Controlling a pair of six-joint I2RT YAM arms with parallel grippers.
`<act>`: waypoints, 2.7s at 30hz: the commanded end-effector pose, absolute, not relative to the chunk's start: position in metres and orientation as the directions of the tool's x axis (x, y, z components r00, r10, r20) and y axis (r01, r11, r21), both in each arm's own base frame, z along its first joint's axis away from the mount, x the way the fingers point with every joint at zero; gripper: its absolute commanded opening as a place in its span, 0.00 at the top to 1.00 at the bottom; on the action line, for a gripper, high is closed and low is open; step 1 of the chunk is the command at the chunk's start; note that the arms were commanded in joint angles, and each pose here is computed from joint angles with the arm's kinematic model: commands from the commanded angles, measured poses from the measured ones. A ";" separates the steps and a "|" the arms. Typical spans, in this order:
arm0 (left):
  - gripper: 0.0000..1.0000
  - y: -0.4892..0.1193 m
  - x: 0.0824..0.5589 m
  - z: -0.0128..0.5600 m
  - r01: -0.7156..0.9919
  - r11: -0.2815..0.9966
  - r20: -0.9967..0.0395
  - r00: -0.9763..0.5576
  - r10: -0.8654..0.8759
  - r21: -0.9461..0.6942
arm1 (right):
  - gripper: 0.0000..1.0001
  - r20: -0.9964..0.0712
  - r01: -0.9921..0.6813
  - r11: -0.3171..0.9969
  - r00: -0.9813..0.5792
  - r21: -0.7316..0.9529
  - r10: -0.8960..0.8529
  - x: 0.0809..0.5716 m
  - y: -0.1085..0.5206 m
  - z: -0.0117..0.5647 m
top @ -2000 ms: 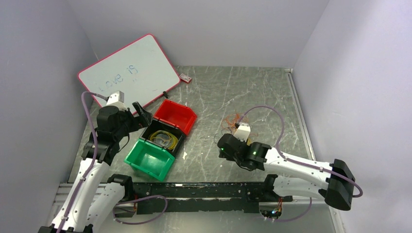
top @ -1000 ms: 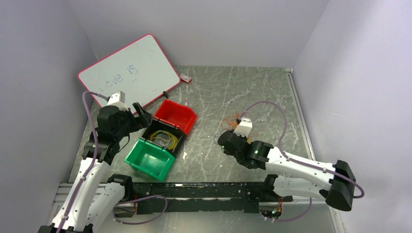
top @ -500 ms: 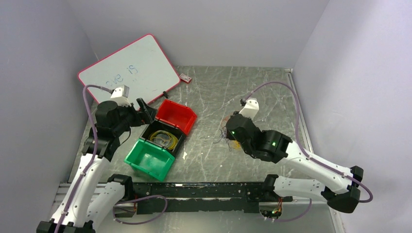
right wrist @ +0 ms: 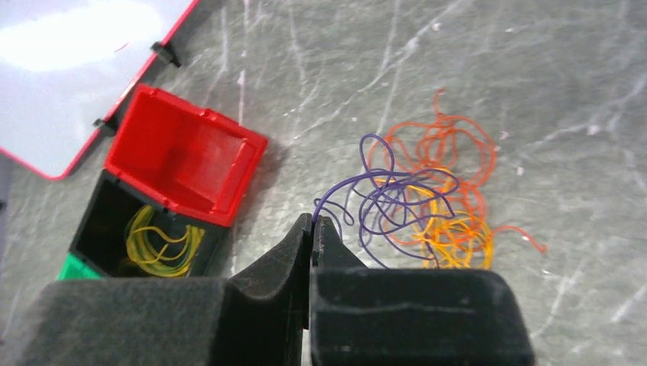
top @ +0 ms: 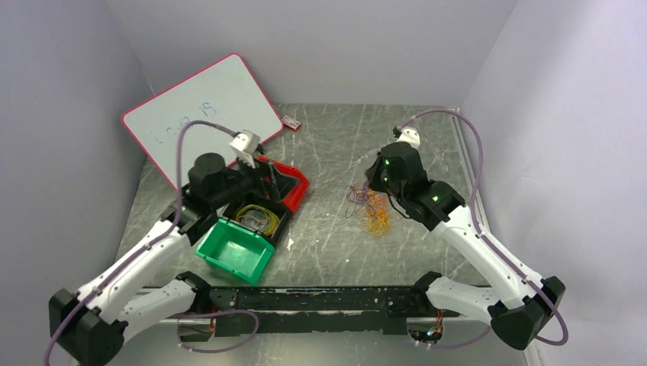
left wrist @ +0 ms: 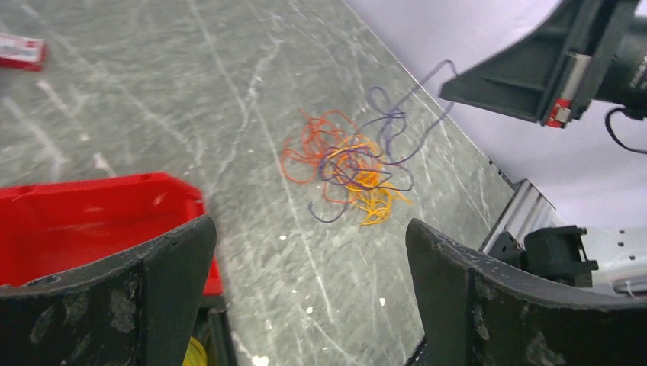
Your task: Untangle the cables
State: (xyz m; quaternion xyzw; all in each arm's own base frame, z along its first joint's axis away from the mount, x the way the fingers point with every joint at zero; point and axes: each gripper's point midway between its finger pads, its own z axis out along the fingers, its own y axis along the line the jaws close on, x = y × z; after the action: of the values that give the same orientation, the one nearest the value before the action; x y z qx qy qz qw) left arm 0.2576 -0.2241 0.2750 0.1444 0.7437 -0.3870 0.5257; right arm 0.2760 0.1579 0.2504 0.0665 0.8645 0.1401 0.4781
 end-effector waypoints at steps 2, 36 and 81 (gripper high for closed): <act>0.01 -0.282 0.263 0.303 0.737 0.608 -0.954 -0.254 -0.157 -0.296 | 1.00 -0.778 -0.102 0.897 -0.546 0.430 0.310 0.282 0.186 0.259; 0.28 -0.435 0.251 0.268 0.922 0.364 -0.988 -0.152 0.015 -0.136 | 1.00 -0.620 -0.018 0.697 -0.474 0.716 0.625 0.251 0.174 0.289; 0.93 -0.420 0.257 0.357 0.880 0.442 -0.978 -0.205 0.031 -0.171 | 0.30 -0.961 -0.435 0.858 -0.075 0.272 0.266 0.235 0.147 0.267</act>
State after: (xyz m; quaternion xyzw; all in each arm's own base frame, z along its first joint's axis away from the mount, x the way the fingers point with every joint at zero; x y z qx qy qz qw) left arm 0.2614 -0.4295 0.3078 0.3601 0.6835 -0.3860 0.5040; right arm 0.2338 0.1362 0.2559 -0.0294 0.7234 0.2369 0.6479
